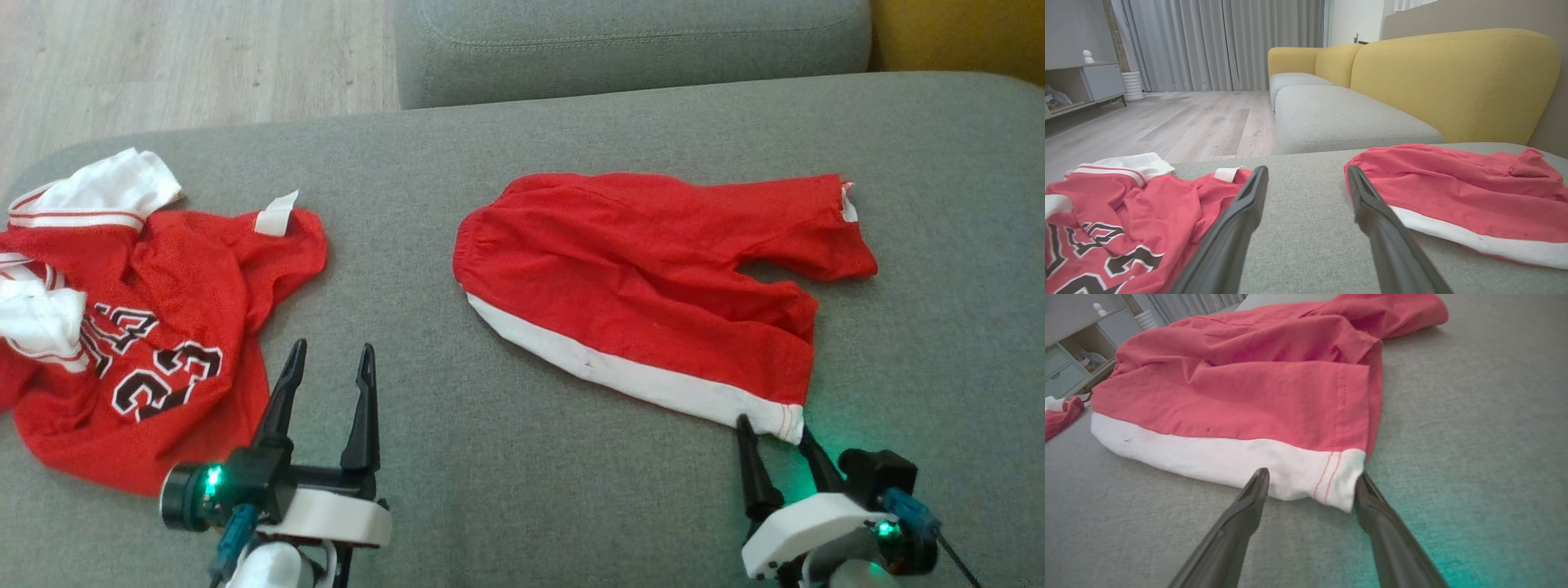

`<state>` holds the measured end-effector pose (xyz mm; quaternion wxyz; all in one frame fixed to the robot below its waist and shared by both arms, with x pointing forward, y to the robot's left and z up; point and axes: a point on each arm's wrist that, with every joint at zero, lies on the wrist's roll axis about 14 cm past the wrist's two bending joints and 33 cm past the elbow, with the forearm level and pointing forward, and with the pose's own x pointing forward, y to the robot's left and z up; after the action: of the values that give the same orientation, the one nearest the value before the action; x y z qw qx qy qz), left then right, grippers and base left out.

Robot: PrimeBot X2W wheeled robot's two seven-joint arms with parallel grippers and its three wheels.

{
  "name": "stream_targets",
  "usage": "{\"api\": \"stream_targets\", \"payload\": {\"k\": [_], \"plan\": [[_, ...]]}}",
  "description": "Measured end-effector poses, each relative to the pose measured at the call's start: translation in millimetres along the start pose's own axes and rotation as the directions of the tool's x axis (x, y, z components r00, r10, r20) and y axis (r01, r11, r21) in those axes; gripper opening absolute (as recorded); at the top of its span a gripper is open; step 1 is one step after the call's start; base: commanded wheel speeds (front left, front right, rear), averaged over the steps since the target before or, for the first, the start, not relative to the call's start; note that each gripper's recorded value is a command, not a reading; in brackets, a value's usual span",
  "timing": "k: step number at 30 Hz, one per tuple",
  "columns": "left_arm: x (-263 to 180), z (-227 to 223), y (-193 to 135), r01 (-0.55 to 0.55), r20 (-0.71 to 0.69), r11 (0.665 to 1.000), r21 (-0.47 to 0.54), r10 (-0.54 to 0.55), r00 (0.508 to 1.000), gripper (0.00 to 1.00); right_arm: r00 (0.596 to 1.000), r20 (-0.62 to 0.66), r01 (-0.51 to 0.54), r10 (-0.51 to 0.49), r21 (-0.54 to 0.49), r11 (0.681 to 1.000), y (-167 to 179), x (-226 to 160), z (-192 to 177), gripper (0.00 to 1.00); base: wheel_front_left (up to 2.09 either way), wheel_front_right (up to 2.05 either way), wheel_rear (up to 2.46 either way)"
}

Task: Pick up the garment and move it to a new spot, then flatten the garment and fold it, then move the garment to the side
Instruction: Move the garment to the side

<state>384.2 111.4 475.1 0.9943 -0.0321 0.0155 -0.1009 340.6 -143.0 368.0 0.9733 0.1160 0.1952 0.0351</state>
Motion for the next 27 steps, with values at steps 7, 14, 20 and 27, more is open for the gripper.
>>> {"api": "stream_targets", "payload": {"k": [7,14,20,27], "plan": [[-0.4,-0.2,-1.2,0.001,-0.001,1.0,-0.006,-0.001,1.0,1.0,1.0,0.008,-0.023,0.023,0.0,1.0,7.6,2.0,3.1,1.0,0.0,0.0,0.0],[0.2,-0.7,0.7,-0.002,-0.002,1.0,-0.004,0.002,1.0,1.0,0.997,0.07,-0.015,0.016,-0.012,1.0,4.4,4.7,22.9,1.0,0.0,0.0,0.0],[1.1,0.0,-0.6,0.002,0.001,1.0,-0.002,-0.002,1.0,1.0,0.996,0.088,-0.011,0.013,-0.015,1.0,3.1,4.4,28.5,1.0,0.0,0.0,0.0],[0.7,-1.2,-0.3,0.0,-0.002,1.0,-0.006,0.0,1.0,1.0,0.996,0.083,-0.024,0.026,-0.02,0.999,7.3,5.0,27.0,0.48,0.0,0.0,0.0]]}}
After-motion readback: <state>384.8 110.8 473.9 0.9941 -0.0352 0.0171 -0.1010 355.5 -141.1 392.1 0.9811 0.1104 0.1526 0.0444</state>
